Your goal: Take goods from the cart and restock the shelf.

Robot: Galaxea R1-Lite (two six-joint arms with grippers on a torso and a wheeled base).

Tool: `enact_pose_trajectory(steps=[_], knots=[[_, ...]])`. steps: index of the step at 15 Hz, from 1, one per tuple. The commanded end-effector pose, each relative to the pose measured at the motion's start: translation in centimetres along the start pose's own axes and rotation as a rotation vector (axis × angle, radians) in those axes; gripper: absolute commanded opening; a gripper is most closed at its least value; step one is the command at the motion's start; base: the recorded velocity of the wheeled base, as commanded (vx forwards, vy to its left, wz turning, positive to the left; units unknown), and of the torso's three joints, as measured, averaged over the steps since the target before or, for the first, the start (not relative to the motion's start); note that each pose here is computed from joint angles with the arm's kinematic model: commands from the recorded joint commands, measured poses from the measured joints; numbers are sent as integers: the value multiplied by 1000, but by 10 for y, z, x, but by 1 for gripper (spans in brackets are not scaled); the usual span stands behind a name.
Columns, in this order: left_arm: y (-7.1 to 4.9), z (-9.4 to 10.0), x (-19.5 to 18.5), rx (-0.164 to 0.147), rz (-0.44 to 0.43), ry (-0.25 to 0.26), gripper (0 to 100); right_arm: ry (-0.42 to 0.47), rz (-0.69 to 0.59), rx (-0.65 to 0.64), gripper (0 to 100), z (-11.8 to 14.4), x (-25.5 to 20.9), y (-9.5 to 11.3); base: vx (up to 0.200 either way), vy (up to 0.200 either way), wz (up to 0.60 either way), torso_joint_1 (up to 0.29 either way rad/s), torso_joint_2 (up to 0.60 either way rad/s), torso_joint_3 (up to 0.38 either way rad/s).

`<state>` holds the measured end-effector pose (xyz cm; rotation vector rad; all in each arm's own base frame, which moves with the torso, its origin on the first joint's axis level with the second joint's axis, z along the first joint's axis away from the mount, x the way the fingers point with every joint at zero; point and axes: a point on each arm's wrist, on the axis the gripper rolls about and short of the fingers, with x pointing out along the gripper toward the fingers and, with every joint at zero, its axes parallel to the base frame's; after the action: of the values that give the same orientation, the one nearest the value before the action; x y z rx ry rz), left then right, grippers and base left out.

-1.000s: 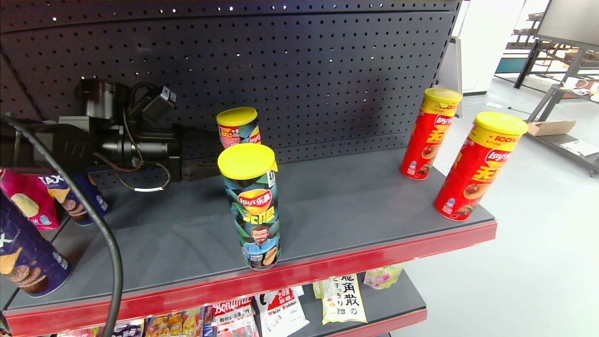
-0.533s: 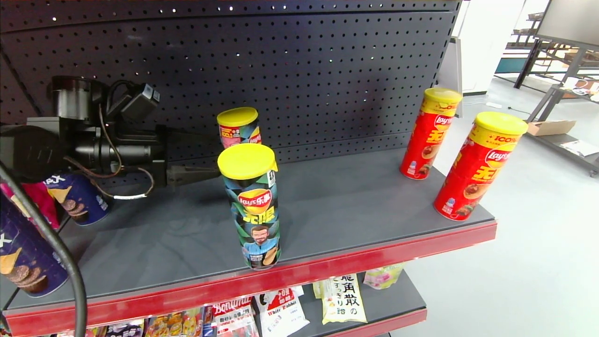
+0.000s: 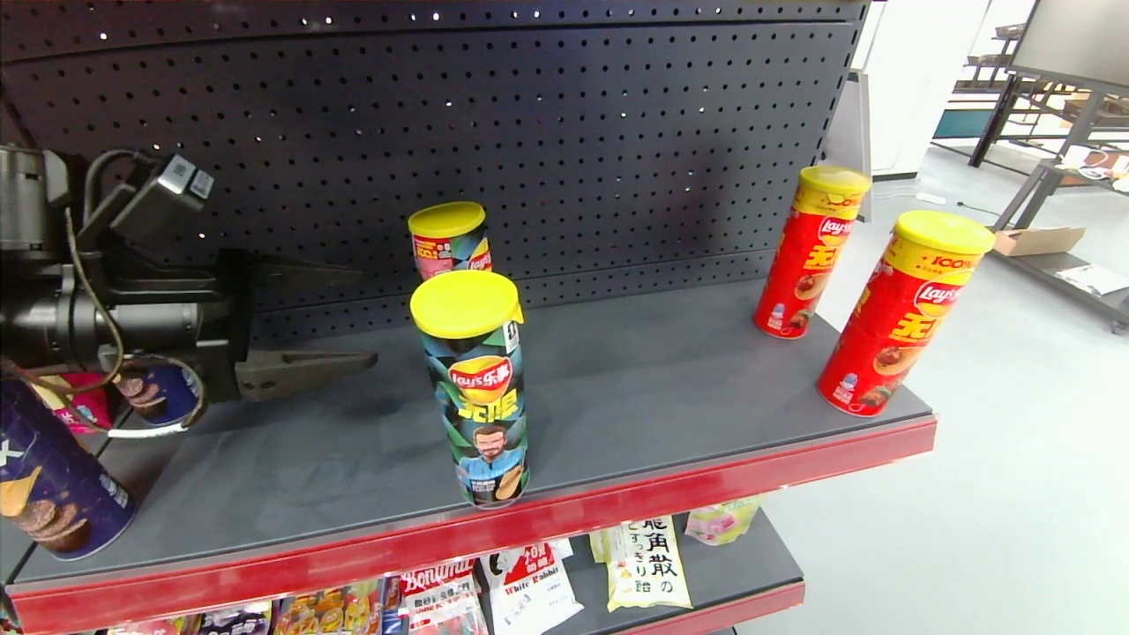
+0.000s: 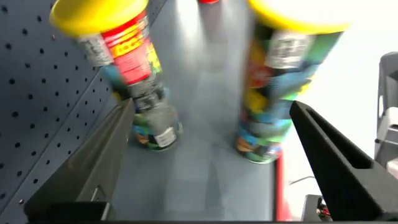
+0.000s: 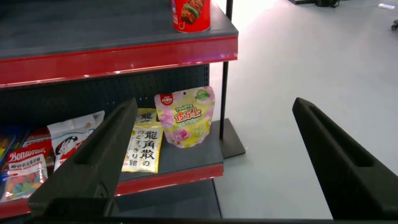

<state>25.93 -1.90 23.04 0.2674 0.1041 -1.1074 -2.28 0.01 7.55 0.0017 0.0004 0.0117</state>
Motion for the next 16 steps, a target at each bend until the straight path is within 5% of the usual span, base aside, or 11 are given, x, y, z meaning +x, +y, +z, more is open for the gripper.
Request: enact_pose_trajectory(steps=[1, 2, 4, 6, 7, 8, 10, 12, 15, 16], knots=[[-36, 12, -31, 53, 65, -17, 100, 0, 1, 0, 100, 0, 0, 0, 0, 0, 0, 0, 0, 0], [-42, 12, -35, 57, 79, -14, 100, 0, 1, 0, 100, 0, 0, 0, 0, 0, 0, 0, 0, 0], [-92, 24, -69, 98, 281, 10, 100, 0, 1, 0, 100, 0, 0, 0, 0, 0, 0, 0, 0, 0], [-139, 29, -90, -1, 560, 54, 100, 0, 1, 0, 100, 0, 0, 0, 0, 0, 0, 0, 0, 0], [-179, 22, -105, -78, 730, 63, 100, 0, 1, 0, 100, 0, 0, 0, 0, 0, 0, 0, 0, 0], [-197, 17, -115, -139, 812, 70, 100, 0, 1, 0, 100, 0, 0, 0, 0, 0, 0, 0, 0, 0], [-219, 14, -127, -284, 868, -75, 100, 0, 1, 0, 100, 0, 0, 0, 0, 0, 0, 0, 0, 0], [-247, -11, -134, -261, 868, -130, 100, 0, 1, 0, 100, 0, 0, 0, 0, 0, 0, 0, 0, 0], [-262, -44, -133, -294, 919, -58, 100, 0, 1, 0, 100, 0, 0, 0, 0, 0, 0, 0, 0, 0], [-266, -53, -132, -299, 909, 16, 100, 0, 1, 0, 100, 0, 0, 0, 0, 0, 0, 0, 0, 0]])
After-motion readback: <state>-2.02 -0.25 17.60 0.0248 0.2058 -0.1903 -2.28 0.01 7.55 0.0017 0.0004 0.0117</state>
